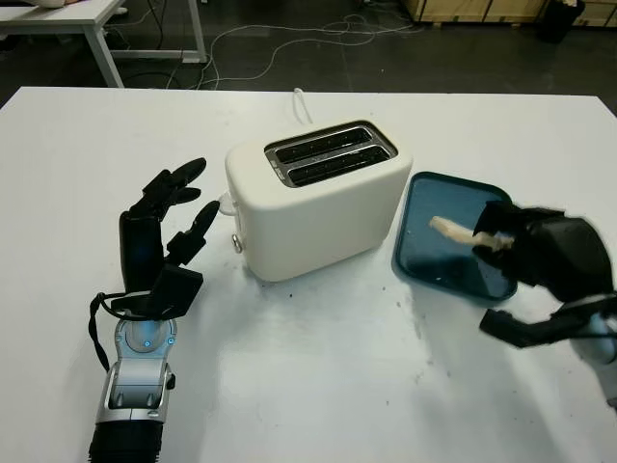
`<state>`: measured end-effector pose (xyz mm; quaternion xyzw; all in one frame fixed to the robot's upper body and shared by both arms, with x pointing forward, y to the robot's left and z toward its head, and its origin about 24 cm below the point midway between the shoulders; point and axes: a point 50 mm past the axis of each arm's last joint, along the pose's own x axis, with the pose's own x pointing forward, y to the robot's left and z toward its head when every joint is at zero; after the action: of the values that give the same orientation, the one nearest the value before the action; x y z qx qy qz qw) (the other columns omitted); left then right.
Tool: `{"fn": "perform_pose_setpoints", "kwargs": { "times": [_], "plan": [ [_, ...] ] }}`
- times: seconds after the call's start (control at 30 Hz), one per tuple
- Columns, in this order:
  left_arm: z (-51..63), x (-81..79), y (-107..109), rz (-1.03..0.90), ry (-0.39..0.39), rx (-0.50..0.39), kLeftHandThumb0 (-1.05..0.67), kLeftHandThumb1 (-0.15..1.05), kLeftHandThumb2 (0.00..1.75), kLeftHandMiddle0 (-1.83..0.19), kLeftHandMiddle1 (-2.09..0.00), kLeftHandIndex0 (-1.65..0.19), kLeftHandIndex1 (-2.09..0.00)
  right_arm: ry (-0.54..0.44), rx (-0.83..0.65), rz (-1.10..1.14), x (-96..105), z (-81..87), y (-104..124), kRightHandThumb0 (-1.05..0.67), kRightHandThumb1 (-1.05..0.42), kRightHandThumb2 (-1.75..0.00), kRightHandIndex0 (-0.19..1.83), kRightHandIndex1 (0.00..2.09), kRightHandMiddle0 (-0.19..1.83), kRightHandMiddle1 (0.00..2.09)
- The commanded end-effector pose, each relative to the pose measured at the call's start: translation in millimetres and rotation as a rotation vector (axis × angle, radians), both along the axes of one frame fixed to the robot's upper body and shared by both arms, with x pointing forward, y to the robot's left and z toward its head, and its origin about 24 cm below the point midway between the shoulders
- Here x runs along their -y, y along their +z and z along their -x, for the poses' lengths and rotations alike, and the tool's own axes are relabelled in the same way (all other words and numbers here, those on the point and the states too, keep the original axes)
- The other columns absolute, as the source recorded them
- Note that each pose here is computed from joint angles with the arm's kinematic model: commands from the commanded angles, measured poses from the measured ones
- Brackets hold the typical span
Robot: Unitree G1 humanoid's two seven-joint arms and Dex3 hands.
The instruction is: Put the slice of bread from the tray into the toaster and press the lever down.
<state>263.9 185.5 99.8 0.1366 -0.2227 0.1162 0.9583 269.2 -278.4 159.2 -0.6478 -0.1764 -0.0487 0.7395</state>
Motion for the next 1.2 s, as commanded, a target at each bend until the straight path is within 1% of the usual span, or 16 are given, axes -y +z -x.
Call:
{"fn": "perform_pose_setpoints", "kwargs": {
  "times": [0.0, 0.07, 0.1, 0.13, 0.17, 0.23, 0.27, 0.33, 0.37, 0.43, 0.5, 0.57, 0.63, 0.7, 0.87, 1.17],
  "plan": [
    [0.1, 0.9, 0, 0.006, -0.002, 0.007, -0.45, 0.92, 0.25, -0.34, -1.11, -0.61, -0.28, 0.024, 0.042, 0.035, 5, -8.0, 25, -0.40, -0.92, -0.34, 0.71, 1.75, 0.64, 1.41],
    [0.3, 0.7, 0, 0.009, -0.003, 0.007, -0.45, 0.92, 0.25, -0.34, -1.12, -0.61, -0.28, 0.054, 0.055, 0.034, 8, -17.2, 45, -0.39, -0.92, -0.37, 0.63, 1.75, 0.65, 1.22],
    [0.8, 0.6, 0, 0.011, 0.000, 0.004, -0.45, 0.92, 0.25, -0.34, -1.12, -0.61, -0.28, 0.073, 0.064, 0.028, 9, -21.9, 54, -0.37, -0.92, -0.32, 0.66, 1.75, 0.72, 1.07],
    [1.1, 0.5, 0, 0.009, 0.003, 0.004, -0.45, 0.92, 0.25, -0.34, -1.12, -0.61, -0.28, 0.085, 0.079, 0.053, 10, -27.3, 65, -0.36, -0.92, -0.28, 0.68, 1.75, 0.76, 1.06],
    [1.4, 0.3, 0, 0.006, 0.005, 0.003, -0.45, 0.92, 0.25, -0.35, -1.12, -0.61, -0.29, 0.096, 0.089, 0.066, 10, -32.1, 74, -0.34, -0.92, -0.23, 0.68, 1.75, 0.74, 1.22],
    [1.7, 0.1, 0, 0.003, 0.007, 0.004, -0.45, 0.92, 0.25, -0.35, -1.12, -0.61, -0.29, 0.129, 0.094, 0.050, 9, -39.8, 90, -0.33, -0.92, -0.17, 0.69, 1.75, 0.74, 1.30],
    [1.8, -0.1, 0, 0.003, 0.007, 0.007, -0.44, 0.92, 0.25, -0.35, -1.12, -0.61, -0.29, 0.166, 0.091, 0.028, 6, -43.4, 98, -0.30, -0.92, -0.14, 0.70, 1.75, 0.66, 1.48],
    [1.9, -0.6, -1, 0.002, 0.006, 0.010, -0.44, 0.92, 0.25, -0.35, -1.12, -0.61, -0.29, 0.221, 0.088, 0.004, 1, -49.0, 113, -0.28, -0.92, -0.12, 0.71, 1.75, 0.56, 1.66],
    [1.9, -0.8, -1, 0.008, 0.005, 0.010, -0.44, 0.92, 0.25, -0.35, -1.12, -0.61, -0.29, 0.243, 0.087, -0.009, -1, -51.8, 121, -0.27, -0.92, -0.10, 0.71, 1.75, 0.60, 1.60],
    [2.1, -1.3, -1, 0.015, 0.003, 0.008, -0.44, 0.92, 0.25, -0.35, -1.12, -0.61, -0.30, 0.307, 0.098, -0.052, -8, -57.4, 138, -0.26, -0.92, -0.09, 0.73, 1.75, 0.76, 1.33],
    [2.3, -1.9, -2, 0.018, -0.003, 0.006, -0.45, 0.92, 0.25, -0.34, -1.11, -0.61, -0.30, 0.373, 0.110, -0.088, -16, -61.4, 152, -0.29, -0.92, -0.07, 0.75, 1.75, 0.72, 1.46],
    [2.5, -1.5, -2, 0.018, 0.003, 0.004, -0.45, 0.92, 0.25, -0.34, -1.11, -0.61, -0.30, 0.454, 0.118, -0.129, -28, -65.8, 165, -0.29, -0.92, -0.06, 0.78, 1.75, 0.74, 1.45],
    [2.8, -1.1, -2, 0.008, 0.015, 0.002, -0.46, 0.92, 0.24, -0.35, -1.11, -0.61, -0.30, 0.513, 0.105, -0.160, -40, -70.2, 177, -0.35, -0.92, -0.05, 0.79, 1.75, 0.72, 1.55],
    [3.0, -1.0, -2, 0.000, 0.022, 0.003, -0.47, 0.92, 0.24, -0.36, -1.10, -0.61, -0.30, 0.567, 0.074, -0.179, -50, -75.1, 184, -0.39, -0.92, -0.05, 0.80, 1.75, 0.70, 1.61],
    [2.9, -1.6, -2, -0.004, 0.023, 0.009, -0.45, 0.92, 0.24, -0.38, -1.09, -0.61, -0.29, 0.636, -0.019, -0.208, -80, -88.6, 193, -0.37, -0.92, -0.02, 0.95, 1.75, 0.83, 1.63],
    [3.3, -1.8, -3, 0.003, 0.020, 0.006, -0.45, 0.92, 0.25, -0.36, -1.09, -0.62, -0.30, 0.714, -0.279, -0.231, -128, -111.0, 178, -0.28, -0.92, -0.11, 1.07, 1.75, 0.89, 1.74]
  ]
}}
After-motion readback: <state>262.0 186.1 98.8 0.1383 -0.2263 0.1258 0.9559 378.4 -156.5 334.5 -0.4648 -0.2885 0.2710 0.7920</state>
